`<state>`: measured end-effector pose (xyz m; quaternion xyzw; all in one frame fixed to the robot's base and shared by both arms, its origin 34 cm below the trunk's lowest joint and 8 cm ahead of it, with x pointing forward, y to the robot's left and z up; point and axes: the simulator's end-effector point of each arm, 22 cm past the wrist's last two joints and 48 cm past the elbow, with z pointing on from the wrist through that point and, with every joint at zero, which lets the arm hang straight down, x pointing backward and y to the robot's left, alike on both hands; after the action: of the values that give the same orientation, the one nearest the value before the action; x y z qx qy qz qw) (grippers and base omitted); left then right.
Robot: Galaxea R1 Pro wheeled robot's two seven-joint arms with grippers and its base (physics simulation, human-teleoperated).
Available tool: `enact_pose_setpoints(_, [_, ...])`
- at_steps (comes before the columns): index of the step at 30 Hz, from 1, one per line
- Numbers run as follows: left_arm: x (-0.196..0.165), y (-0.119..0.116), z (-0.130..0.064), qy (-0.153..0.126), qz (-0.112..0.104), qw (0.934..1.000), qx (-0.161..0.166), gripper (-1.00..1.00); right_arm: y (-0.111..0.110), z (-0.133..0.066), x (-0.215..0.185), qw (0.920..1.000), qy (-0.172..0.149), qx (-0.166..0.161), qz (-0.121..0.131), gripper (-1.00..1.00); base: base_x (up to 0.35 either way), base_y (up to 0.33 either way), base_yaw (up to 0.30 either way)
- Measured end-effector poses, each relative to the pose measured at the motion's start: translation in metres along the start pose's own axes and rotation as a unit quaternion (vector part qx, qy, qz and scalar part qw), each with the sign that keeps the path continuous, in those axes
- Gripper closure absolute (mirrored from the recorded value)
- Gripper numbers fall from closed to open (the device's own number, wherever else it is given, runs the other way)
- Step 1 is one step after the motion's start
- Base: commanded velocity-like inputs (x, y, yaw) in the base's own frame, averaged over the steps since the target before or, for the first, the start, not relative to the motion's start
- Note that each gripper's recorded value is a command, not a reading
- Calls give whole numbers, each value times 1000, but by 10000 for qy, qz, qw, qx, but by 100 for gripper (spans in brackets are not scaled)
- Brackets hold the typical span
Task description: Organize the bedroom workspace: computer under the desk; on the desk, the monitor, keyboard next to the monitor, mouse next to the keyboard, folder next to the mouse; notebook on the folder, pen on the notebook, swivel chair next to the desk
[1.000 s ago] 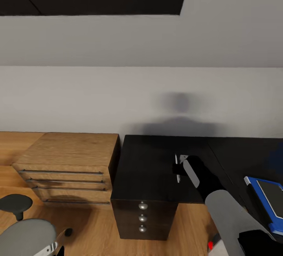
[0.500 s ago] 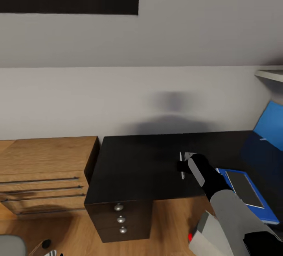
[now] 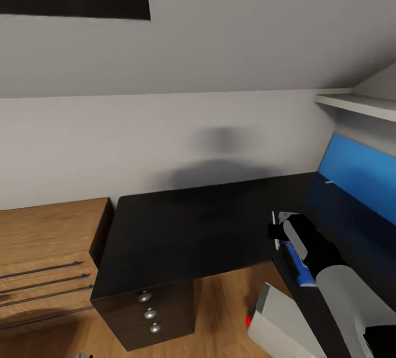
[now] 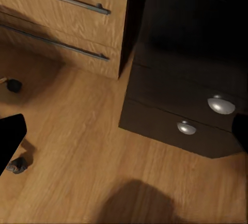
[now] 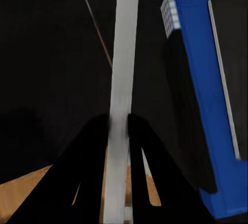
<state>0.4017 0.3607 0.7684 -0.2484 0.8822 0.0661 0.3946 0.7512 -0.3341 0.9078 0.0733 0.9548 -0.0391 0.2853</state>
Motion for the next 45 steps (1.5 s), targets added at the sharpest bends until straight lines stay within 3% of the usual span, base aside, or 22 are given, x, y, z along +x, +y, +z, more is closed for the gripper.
enact_pose_setpoints(5, [3,1,0,28,2,10000,-20,-100,-23,1,0,9999,27,114,85,100,0,0,-299])
enact_pose_setpoints(14, [5,2,0,43,21,10000,-22,-100,-36,3,2,9995,63,154,285,100,0,0,-299])
enact_pose_setpoints(23, [5,2,0,42,21,10000,-24,-100,-36,5,7,9994,126,165,288,100,17,0,-112])
enact_pose_setpoints(37, [5,3,0,37,19,10000,-30,-100,-35,5,7,9994,98,176,266,100,270,-24,-4])
enact_pose_setpoints(45, [4,3,0,32,15,10000,-33,-100,-36,7,10,9994,133,189,266,100,52,-1,0])
